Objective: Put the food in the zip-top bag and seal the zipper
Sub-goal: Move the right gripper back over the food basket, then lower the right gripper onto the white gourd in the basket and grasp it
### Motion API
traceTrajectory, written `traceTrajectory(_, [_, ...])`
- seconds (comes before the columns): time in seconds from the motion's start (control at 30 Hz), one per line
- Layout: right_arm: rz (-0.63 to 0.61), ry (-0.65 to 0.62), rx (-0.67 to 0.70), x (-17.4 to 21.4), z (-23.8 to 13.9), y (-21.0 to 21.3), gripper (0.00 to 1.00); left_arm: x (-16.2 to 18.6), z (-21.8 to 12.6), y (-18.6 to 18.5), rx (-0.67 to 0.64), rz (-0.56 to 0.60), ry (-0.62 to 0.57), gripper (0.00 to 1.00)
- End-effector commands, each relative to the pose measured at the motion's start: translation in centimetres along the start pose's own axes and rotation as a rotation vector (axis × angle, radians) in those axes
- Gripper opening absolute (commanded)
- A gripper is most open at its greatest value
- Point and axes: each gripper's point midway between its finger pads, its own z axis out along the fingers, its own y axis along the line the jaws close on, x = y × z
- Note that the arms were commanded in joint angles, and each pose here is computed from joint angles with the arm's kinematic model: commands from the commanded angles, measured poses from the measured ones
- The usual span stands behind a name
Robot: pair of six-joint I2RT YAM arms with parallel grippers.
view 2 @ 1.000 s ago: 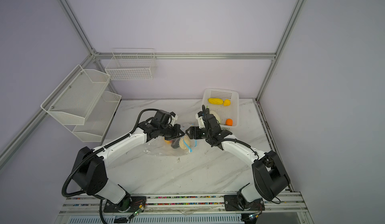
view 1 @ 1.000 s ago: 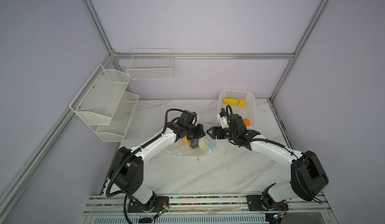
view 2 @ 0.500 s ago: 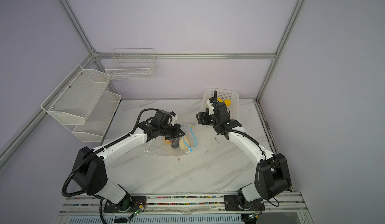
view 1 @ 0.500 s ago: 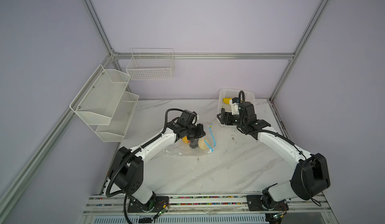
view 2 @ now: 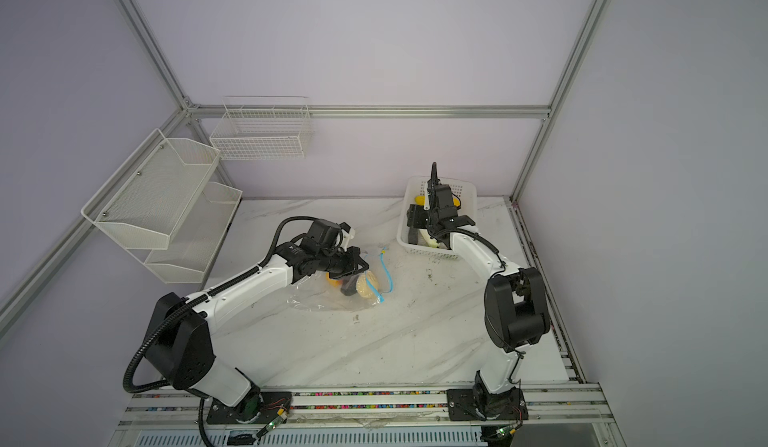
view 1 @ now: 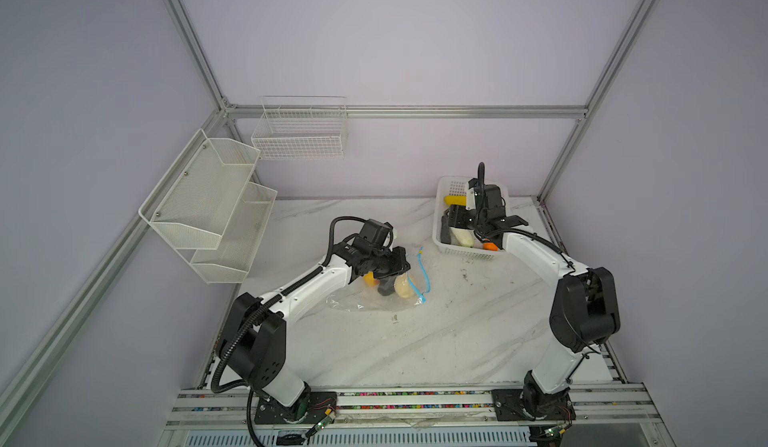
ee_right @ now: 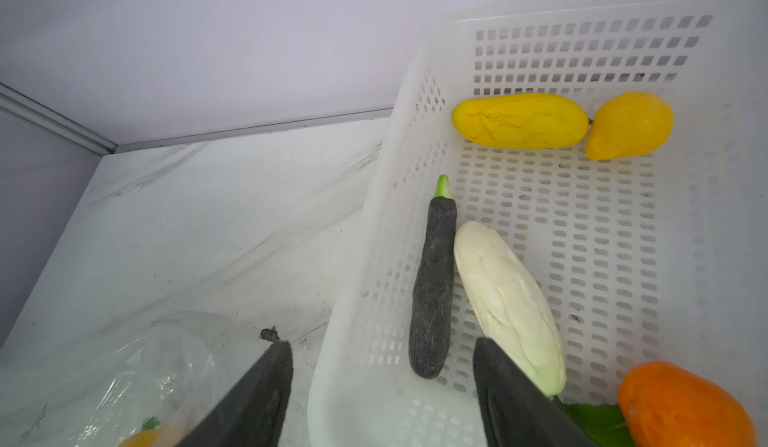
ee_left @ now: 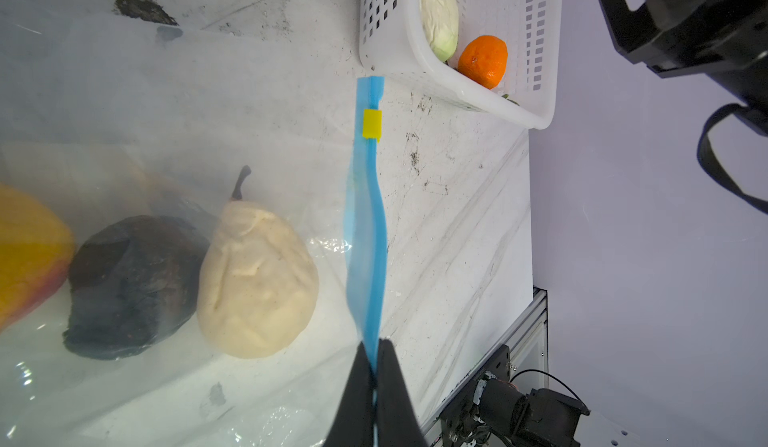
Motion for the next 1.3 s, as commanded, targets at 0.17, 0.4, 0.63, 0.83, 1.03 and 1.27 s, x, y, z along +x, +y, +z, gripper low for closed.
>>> traceTrajectory(0.17, [-0.069, 0.098, 0.116, 0.3, 3.6, -3.6, 0.70, -2.5, -1.9, -4.0, 0.099, 0.048, -0.067, 0.00])
traceTrajectory(0.4, [-0.084, 0.163, 0.141, 1.5, 5.6, -5.1, 0.70, -2.5, -1.6, -4.0, 0.101, 0.051, -0.053, 0.00])
traceTrajectory(0.63, [-0.132, 0.263, 0.221, 3.5, 6.7, -7.9, 0.71, -2.5, -1.6, -4.1, 0.106, 0.055, -0.050, 0.00])
traceTrajectory(0.83, [-0.157, 0.326, 0.240, 5.1, 6.8, -9.3, 0.76, -2.7, -1.5, -4.2, 0.110, 0.056, -0.045, 0.00])
traceTrajectory(1.03, [-0.166, 0.363, 0.240, 6.5, 7.5, -9.9, 0.77, -2.6, -1.5, -4.2, 0.110, 0.056, -0.041, 0.00])
traceTrajectory(1.27, [-0.178, 0.398, 0.213, 7.8, 9.2, -9.9, 0.77, -2.5, -1.4, -4.1, 0.107, 0.051, -0.038, 0.00])
